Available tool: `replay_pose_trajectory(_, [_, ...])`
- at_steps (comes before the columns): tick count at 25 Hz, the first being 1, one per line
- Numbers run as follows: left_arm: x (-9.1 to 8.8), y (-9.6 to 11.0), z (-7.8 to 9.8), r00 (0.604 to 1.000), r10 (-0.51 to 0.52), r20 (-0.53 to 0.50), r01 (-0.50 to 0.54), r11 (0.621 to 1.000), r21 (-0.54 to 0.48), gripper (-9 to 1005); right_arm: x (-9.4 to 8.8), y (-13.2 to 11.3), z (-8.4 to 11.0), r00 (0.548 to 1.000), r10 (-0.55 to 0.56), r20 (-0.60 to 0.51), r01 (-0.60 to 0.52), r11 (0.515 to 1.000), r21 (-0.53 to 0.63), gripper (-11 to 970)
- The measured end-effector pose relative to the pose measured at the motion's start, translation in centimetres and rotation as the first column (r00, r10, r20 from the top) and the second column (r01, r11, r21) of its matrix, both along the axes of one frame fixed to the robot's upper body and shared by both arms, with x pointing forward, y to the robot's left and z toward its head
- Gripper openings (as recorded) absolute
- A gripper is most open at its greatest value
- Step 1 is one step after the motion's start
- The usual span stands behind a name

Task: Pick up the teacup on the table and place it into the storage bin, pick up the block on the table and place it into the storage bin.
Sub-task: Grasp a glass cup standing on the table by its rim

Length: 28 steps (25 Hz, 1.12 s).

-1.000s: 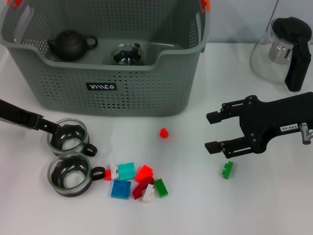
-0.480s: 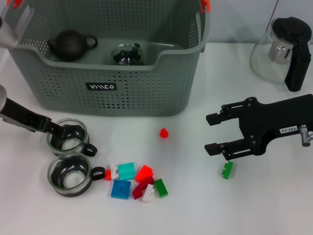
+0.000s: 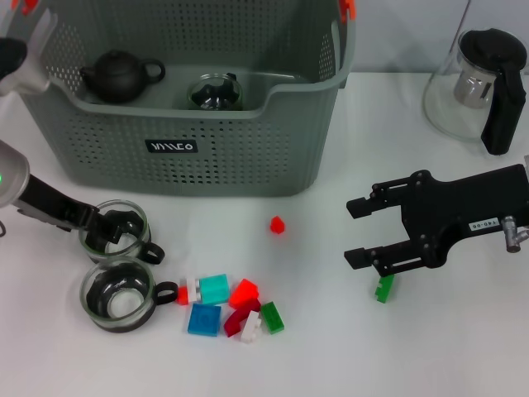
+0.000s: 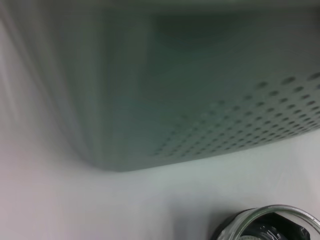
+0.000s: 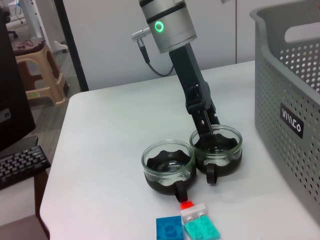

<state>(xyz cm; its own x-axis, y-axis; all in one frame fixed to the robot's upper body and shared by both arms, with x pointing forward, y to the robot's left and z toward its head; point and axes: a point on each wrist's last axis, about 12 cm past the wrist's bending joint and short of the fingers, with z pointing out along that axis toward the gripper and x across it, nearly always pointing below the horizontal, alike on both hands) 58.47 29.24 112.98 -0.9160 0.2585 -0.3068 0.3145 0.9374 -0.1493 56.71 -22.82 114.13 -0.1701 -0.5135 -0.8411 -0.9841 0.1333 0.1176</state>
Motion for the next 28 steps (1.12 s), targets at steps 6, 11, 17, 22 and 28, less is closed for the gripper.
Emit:
replay_pose_trajectory(6, [0.16,-0.35,-0.83,1.0,-0.004,-0.003,0.004,1.0,0.006,835,0.03,0.02,-0.03,1.0,-0.001,0.001,0.001,1.0,-0.002,756])
replay_pose_trajectory(11, [0.31,-0.43,-0.97,1.0,-0.004,-0.001,0.004,1.0,0.01,805,0.0,0.01,-0.08,1.0,-0.004,-0.001,0.004,1.0,-0.001,756])
replay_pose_trajectory(17, [0.39,-0.48,-0.91,1.0,-0.007,0.001,0.007,1.0,0.012,768,0.05,-0.05,-0.16,1.0,-0.013,0.001,0.013,1.0,-0.001,757])
replay_pose_trajectory(22, [0.51,-0.36,-0.96,1.0,-0.005,-0.008,0.005,1.0,0.012,738,0.05,-0.06,-0.19,1.0,-0.014,0.0,0.014,1.0,-0.001,751])
replay_pose_trajectory(28, [0.52,-0.36,-1.03,1.0,-0.007,-0.013,0.008,1.0,0.013,536,0.07,-0.06,-0.15,1.0,-0.014,0.001,0.014,1.0,-0.001,750])
